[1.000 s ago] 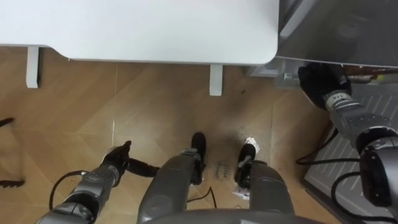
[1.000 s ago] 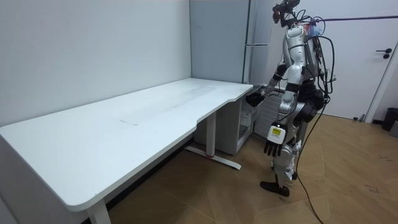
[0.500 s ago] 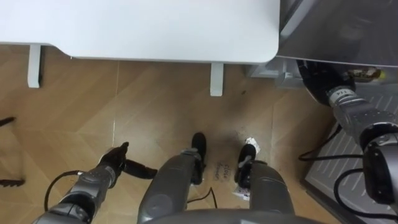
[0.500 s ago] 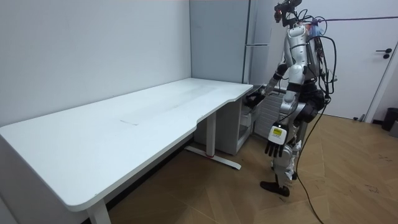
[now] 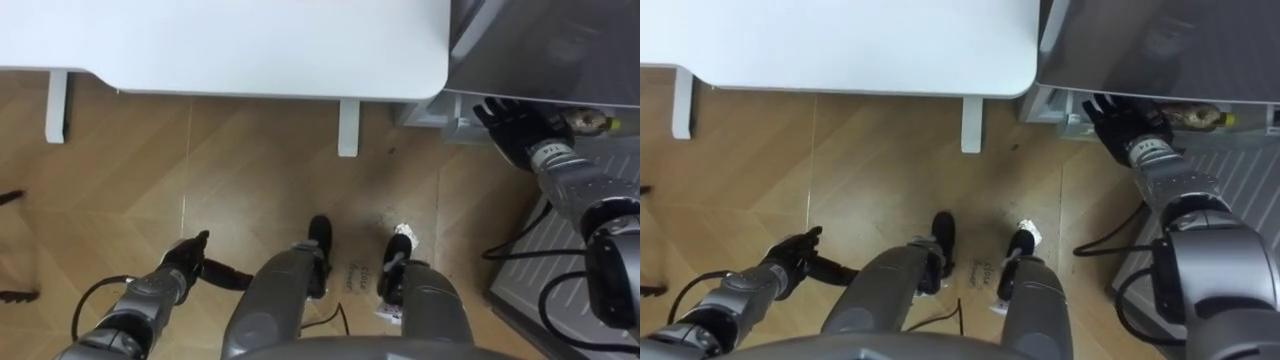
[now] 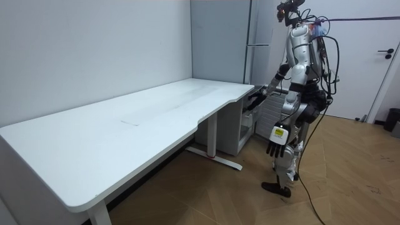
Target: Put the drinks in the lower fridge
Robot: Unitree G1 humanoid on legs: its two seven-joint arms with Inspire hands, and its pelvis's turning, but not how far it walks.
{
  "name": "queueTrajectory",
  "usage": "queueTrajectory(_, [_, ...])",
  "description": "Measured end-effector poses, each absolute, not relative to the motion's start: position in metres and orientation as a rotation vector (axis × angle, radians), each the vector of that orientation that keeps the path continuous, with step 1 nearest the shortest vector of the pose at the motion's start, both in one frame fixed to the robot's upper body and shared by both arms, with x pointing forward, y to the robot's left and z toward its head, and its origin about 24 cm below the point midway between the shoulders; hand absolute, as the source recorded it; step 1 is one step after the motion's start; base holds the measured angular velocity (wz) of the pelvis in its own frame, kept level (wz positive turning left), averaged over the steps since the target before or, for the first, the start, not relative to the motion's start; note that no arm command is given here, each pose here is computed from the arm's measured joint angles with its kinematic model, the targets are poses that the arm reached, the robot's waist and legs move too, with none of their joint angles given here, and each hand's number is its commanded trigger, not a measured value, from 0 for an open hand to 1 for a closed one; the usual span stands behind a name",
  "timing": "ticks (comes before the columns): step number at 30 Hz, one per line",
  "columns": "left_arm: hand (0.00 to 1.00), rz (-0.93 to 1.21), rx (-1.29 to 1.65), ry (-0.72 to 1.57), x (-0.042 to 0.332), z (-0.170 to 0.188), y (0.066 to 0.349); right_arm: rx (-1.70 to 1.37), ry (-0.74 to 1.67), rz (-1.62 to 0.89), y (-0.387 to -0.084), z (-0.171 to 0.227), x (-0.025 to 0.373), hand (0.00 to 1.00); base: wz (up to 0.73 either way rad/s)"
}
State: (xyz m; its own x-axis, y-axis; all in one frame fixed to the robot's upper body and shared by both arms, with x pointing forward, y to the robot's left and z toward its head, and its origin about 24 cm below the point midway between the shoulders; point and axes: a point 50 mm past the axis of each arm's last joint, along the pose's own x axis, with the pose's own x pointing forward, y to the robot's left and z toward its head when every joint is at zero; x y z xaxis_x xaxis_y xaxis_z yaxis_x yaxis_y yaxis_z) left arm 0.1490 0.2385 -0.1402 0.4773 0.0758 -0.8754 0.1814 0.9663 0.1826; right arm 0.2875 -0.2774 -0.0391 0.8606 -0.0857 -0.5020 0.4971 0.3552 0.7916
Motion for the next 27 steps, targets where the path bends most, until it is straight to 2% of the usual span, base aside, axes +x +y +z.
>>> queueTrajectory(15, [0.0, -0.041, 0.253, 1.096, 0.138, -0.144, 0.241, 1.114, 0.47, -0.461, -0.284, -0.058, 0.264, 0.0, 0.0])
queueTrajectory(21, [0.0, -0.027, 0.233, 1.112, 0.129, -0.147, 0.241, 1.104, 0.514, -0.561, -0.287, -0.093, 0.216, 0.0, -0.02])
queueTrajectory(27, [0.0, -0.014, 0.221, 1.13, 0.115, -0.152, 0.235, 1.087, 0.692, -0.665, -0.267, -0.136, 0.141, 0.0, -0.01])
